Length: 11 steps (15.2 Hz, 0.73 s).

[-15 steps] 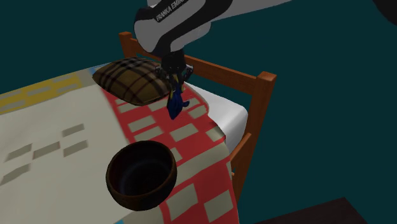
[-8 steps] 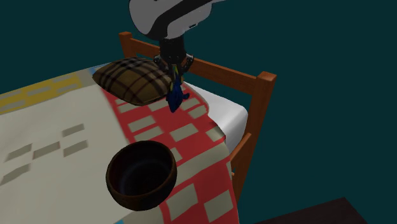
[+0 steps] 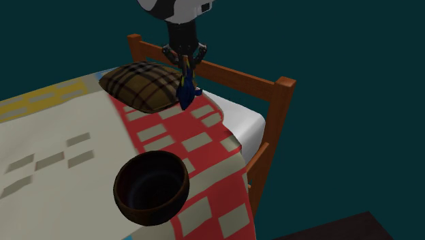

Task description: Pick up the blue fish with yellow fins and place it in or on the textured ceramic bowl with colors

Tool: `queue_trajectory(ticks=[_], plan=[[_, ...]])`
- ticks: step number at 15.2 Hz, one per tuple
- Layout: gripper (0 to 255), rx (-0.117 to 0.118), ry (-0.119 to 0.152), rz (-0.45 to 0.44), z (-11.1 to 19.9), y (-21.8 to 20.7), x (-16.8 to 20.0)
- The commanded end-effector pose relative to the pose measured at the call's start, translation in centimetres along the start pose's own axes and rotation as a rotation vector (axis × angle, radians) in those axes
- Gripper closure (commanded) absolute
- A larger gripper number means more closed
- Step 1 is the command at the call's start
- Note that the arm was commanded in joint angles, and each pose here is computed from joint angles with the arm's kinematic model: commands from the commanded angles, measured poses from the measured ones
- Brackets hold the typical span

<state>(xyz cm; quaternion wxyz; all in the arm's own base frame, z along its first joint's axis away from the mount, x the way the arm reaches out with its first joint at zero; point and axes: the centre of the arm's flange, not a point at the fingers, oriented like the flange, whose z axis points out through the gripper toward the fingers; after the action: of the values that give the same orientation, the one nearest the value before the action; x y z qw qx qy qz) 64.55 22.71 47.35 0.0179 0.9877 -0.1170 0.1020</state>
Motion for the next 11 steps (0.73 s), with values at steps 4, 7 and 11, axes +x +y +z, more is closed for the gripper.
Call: queue_trajectory(ticks=[4, 7, 11], plan=[[255, 0.0, 0.0, 0.0, -2.1, -0.3, -0.8], [255, 0.0, 0.0, 0.0, -3.2, -1.2, -4.5], [255, 0.0, 0.0, 0.0, -4.8, -2.3, -9.4]])
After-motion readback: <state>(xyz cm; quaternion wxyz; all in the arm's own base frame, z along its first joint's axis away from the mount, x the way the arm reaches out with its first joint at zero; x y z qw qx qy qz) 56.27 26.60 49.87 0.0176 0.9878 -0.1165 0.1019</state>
